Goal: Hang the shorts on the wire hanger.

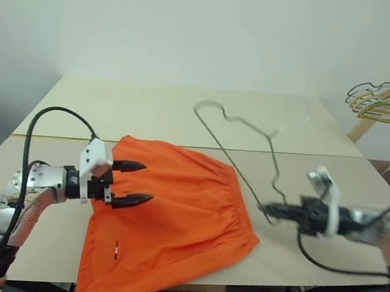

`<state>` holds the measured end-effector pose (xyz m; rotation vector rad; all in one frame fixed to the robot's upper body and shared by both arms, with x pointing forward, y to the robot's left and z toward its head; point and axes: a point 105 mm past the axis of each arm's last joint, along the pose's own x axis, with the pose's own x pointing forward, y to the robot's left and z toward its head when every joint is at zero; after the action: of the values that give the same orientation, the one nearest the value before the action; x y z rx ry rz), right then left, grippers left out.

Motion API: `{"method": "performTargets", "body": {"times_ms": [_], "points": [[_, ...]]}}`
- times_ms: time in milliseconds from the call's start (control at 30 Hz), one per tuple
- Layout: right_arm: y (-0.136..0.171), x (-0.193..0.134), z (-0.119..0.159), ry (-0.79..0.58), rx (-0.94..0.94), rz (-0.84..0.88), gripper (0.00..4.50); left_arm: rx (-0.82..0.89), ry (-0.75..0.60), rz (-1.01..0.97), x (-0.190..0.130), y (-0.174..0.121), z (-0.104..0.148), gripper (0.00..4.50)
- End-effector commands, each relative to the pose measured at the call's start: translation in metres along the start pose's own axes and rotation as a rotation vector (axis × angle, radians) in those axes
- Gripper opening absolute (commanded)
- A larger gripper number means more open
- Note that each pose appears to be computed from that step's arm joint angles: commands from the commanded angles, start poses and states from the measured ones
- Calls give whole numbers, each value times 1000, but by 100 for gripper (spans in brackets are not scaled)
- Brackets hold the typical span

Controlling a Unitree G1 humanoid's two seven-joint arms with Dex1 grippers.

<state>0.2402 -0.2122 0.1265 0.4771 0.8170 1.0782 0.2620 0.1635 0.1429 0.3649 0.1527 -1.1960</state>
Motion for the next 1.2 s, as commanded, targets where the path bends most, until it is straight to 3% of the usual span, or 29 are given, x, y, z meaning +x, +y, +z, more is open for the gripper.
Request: {"method": "performTargets", "body": {"times_ms": [33,200,433,1200], "points": [[6,-32,-3,-33,124,51,0,145,48,-94,4,-15,5,446],[-16,-65,-35,45,262,-70,0,139,-9,-183,10,-31,16,446],[-29,-84,-52,157,323,-152,0,206,94,-267,10,-41,3,446],[-37,-48,-49,238,277,-37,0,185,107,-242,8,-52,-2,446]]}}
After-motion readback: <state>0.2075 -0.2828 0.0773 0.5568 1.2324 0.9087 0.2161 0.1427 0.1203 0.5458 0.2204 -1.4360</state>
